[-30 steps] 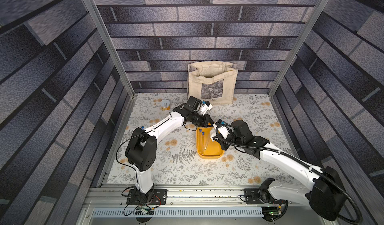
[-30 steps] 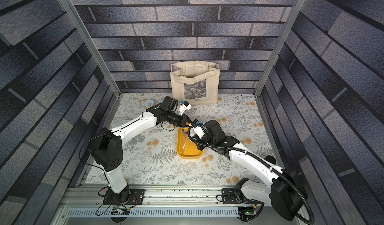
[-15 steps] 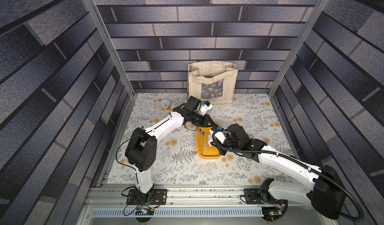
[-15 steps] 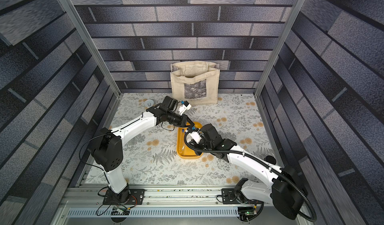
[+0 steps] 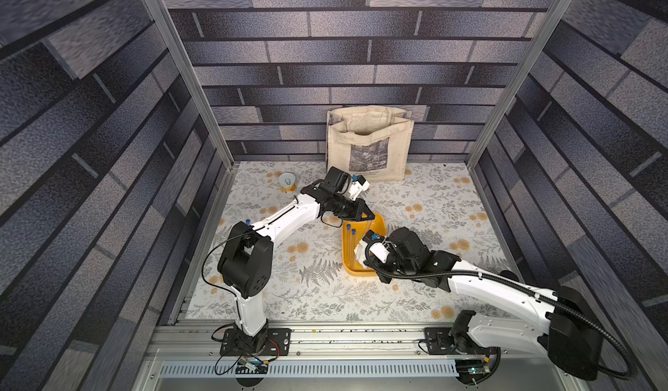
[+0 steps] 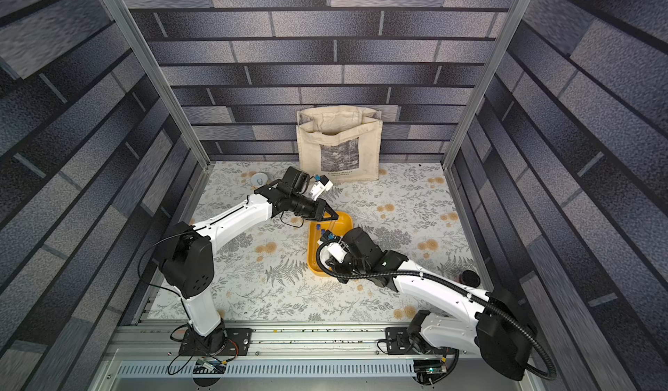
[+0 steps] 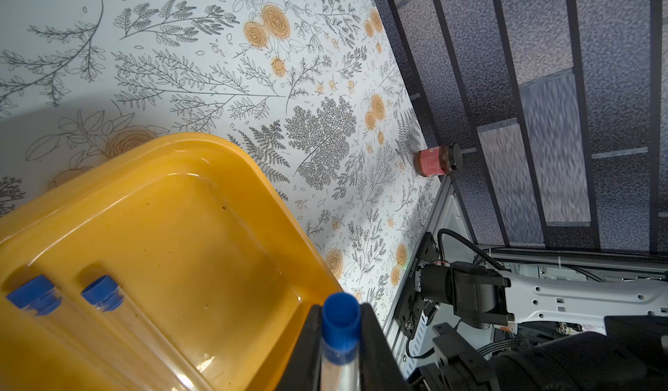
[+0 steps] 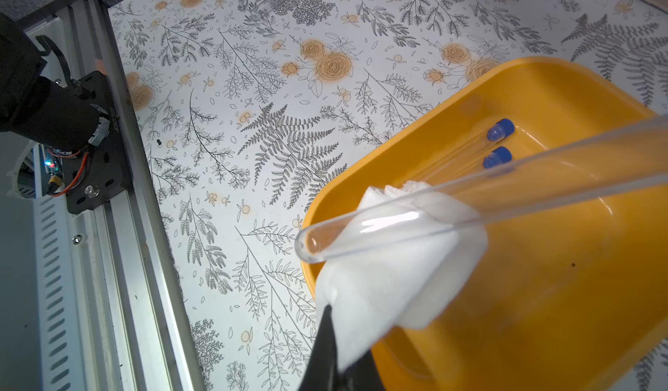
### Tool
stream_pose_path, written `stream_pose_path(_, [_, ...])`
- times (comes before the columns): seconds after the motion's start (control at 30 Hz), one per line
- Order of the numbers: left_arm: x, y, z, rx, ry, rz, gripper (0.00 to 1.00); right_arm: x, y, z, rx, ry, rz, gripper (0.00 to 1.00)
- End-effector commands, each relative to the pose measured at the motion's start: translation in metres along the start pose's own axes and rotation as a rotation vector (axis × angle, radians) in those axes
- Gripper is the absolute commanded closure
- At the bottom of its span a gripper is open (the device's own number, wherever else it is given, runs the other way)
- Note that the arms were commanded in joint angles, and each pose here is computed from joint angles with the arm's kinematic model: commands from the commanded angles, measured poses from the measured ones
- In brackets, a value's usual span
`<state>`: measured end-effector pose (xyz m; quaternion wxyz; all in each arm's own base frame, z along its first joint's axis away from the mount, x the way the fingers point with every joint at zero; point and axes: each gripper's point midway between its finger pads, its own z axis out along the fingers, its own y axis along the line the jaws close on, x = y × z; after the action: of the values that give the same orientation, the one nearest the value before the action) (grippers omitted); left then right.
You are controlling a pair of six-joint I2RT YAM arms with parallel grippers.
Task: Wipe the exteriors of test tubes
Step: Wipe the dirt from the test tube.
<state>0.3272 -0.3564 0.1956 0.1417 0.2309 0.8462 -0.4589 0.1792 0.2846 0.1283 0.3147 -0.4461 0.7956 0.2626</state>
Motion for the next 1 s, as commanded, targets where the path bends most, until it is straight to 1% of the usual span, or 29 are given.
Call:
stream_pose_path(0.0, [-0.005,-0.005,-0.001,0.019,-0.001,0.0,0.87,0.007,0.006,-0.001,0.001,0.004,0.012,1.0])
stream_pose_path(0.17, [-0.005,-0.005,0.0,0.019,-0.001,0.0,0.87,0.01,0.011,0.001,-0.005,0.016,0.013,1.0])
stream_pose_path(0.3, [-0.004,-0.005,0.0,0.021,0.001,-0.001,0.87,0.003,0.004,-0.002,0.037,-0.011,0.014,1.0])
stream_pose_path(0.53, [-0.003,-0.004,0.001,0.019,0.003,-0.004,0.87,-0.008,-0.004,-0.006,0.089,-0.024,-0.015,1.0])
stream_pose_path(0.97, [-0.004,-0.005,0.0,0.018,0.003,-0.004,0.87,-0.032,-0.04,-0.012,0.175,-0.033,-0.023,1.0])
